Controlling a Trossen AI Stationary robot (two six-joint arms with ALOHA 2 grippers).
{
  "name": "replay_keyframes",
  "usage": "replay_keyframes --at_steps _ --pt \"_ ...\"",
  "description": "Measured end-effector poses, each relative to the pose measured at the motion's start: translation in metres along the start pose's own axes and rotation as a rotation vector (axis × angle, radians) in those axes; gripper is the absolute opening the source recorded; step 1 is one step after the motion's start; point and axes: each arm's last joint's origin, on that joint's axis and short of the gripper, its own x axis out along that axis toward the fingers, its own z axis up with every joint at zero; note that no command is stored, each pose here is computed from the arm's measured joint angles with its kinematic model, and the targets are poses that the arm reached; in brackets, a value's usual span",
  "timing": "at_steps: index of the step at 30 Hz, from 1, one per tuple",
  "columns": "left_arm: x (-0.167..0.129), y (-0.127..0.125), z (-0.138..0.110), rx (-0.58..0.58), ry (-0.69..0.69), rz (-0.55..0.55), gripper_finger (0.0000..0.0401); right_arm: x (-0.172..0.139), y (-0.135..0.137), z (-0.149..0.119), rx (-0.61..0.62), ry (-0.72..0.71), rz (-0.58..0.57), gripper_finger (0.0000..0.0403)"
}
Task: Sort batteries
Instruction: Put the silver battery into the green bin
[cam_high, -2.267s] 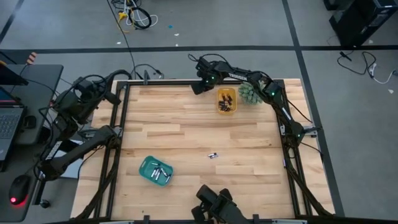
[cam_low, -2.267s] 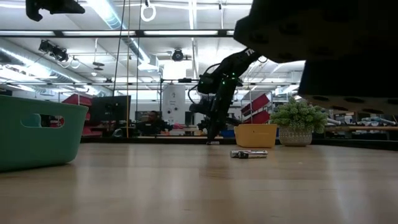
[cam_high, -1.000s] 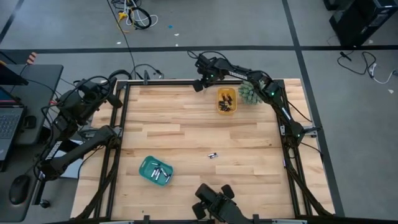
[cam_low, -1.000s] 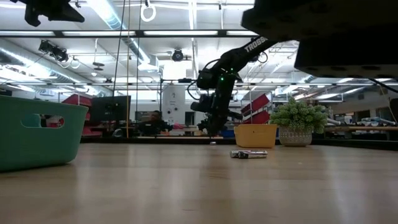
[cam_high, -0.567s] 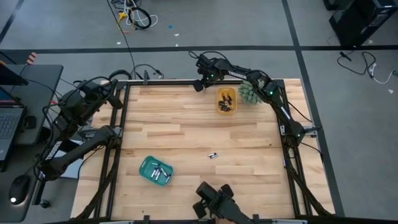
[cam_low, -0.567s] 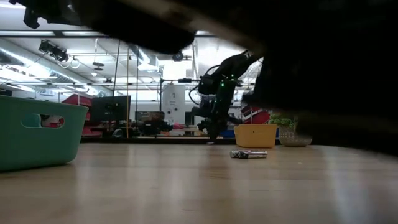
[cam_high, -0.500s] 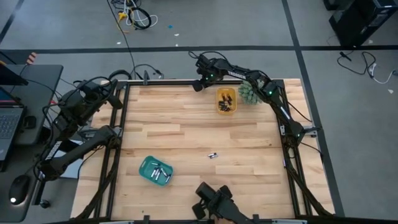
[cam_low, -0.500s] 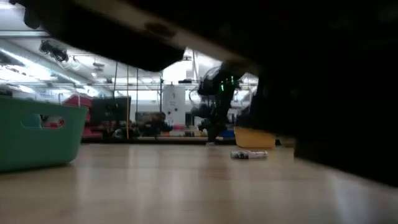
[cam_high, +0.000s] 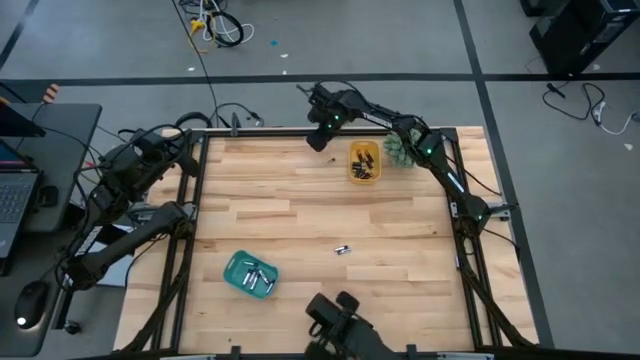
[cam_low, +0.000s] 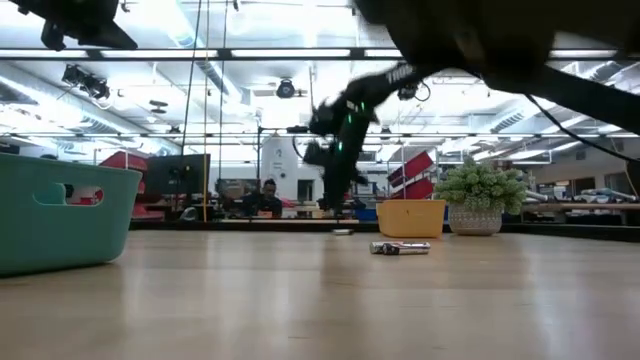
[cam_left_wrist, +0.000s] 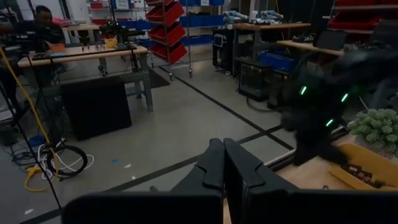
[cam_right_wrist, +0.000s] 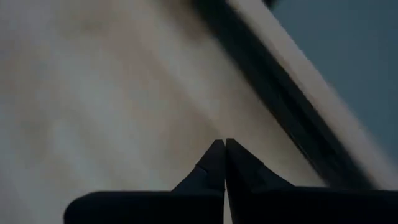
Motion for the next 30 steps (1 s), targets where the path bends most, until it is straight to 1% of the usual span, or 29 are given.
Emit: replay_keyframes --at_steps 2,4,6,8,11,15,19,24,28,30 --pt "0.0 0.0 0.0 0.001 0.005 -0.01 0.0 -0.013 0.013 -0.002 -0.198 0.039 0.016 0.0" --pt "0.0 -0.001 0.0 0.001 0.005 -0.04 0.0 -0.018 0.025 -0.013 -0.353 0.119 0.027 0.0001" --pt "0.0 -0.002 0.0 0.002 0.005 -0.063 0.0 -0.018 0.034 -0.019 -0.456 0.181 0.02 0.0002" --pt "0.0 -0.002 0.0 0.011 0.006 -0.077 0.0 -0.019 0.042 -0.027 -0.53 0.252 0.027 0.0002" --pt "0.0 -0.002 0.0 0.029 0.005 -0.083 0.0 -0.02 0.051 -0.03 -0.632 0.289 0.029 0.0005" --pt "0.0 -0.003 -0.001 0.031 0.006 -0.084 0.0 -0.018 0.069 -0.034 -0.722 0.314 -0.003 0.0024" --pt "0.0 -0.002 -0.002 0.039 0.021 -0.084 0.0 -0.01 0.085 -0.044 -0.771 0.371 -0.002 0.0061" --pt "0.0 -0.003 -0.003 0.05 0.03 -0.09 0.0 0.013 0.093 -0.066 -0.815 0.51 -0.099 0.011" --pt "0.0 -0.004 -0.002 0.048 0.022 -0.119 0.0 0.033 0.093 -0.079 -0.828 0.539 -0.122 0.0135" --pt "0.0 -0.004 -0.002 0.046 0.015 -0.125 0.0 0.035 0.092 -0.08 -0.82 0.528 -0.141 0.0138"
